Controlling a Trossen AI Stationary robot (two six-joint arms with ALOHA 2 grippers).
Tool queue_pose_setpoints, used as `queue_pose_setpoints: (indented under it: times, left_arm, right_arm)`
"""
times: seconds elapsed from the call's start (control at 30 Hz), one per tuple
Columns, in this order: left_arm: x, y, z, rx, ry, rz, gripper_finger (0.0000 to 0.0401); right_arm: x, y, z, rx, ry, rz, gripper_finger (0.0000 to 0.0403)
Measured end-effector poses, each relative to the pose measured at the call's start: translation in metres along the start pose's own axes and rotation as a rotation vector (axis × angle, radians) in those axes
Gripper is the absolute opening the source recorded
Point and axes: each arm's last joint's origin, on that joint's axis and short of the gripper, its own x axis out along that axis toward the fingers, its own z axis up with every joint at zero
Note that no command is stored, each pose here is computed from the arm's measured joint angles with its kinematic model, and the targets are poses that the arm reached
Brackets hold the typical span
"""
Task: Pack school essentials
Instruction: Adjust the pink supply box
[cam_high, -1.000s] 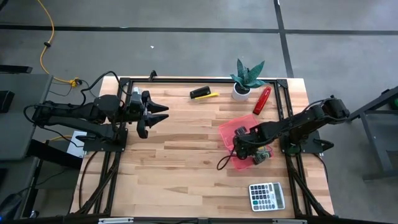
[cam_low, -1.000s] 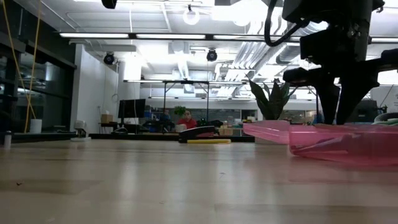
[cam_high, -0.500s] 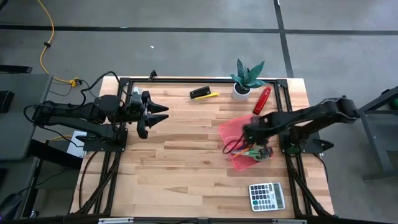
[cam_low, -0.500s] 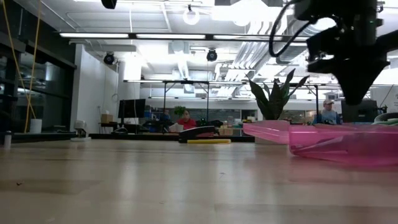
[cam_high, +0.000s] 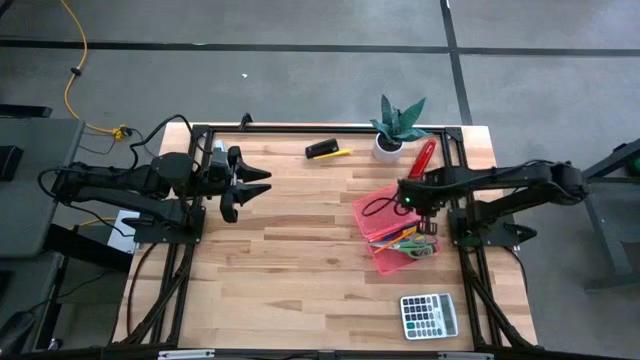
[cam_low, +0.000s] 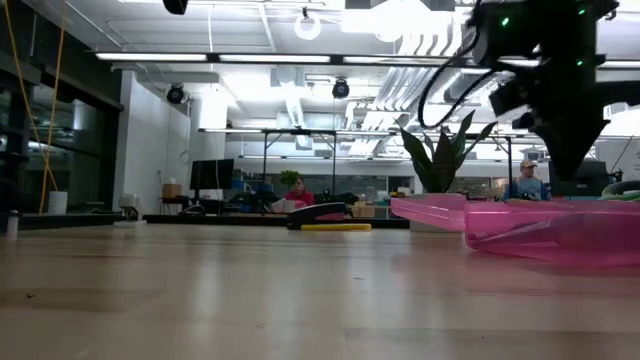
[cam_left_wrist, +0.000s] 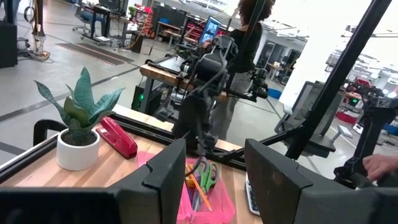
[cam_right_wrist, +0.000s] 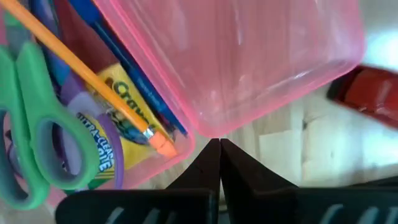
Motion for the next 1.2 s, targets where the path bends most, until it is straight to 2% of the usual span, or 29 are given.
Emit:
queue_pose_setpoints:
  times: [0.4,0.6,0.77,0.87,0.97,1.2]
  left_arm:
    - [0.0,0.0,0.0,0.0,-0.001,0.001,0.0152]
    - [0.0,0.0,0.0,0.0,-0.001,0.001,0.0152]
    - [0.0,0.0,0.0,0.0,-0.001,0.001,0.0152]
    - [0.0,0.0,0.0,0.0,0.0,0.001,0.0152]
    - [0.0,0.0,0.0,0.029,-0.001,0.002,0.0152]
    - [0.0,0.0,0.0,0.053,-0.001,0.002,0.0152]
  right_arm:
    - [0.049,-0.045,0.017,0.236,0.282,0.212,0.0]
    - [0.045,-0.063,0.017,0.319,0.426,0.206,0.0]
    - [0.044,-0.065,0.007,0.577,0.52,0.257,0.0]
    - [0.039,-0.063,0.005,0.689,0.491,0.225,0.0]
    - [0.026,-0.058,0.004,0.786,0.38,0.188,0.0]
    - [0.0,-0.032,-0.015,0.989,0.223,0.088,0.0]
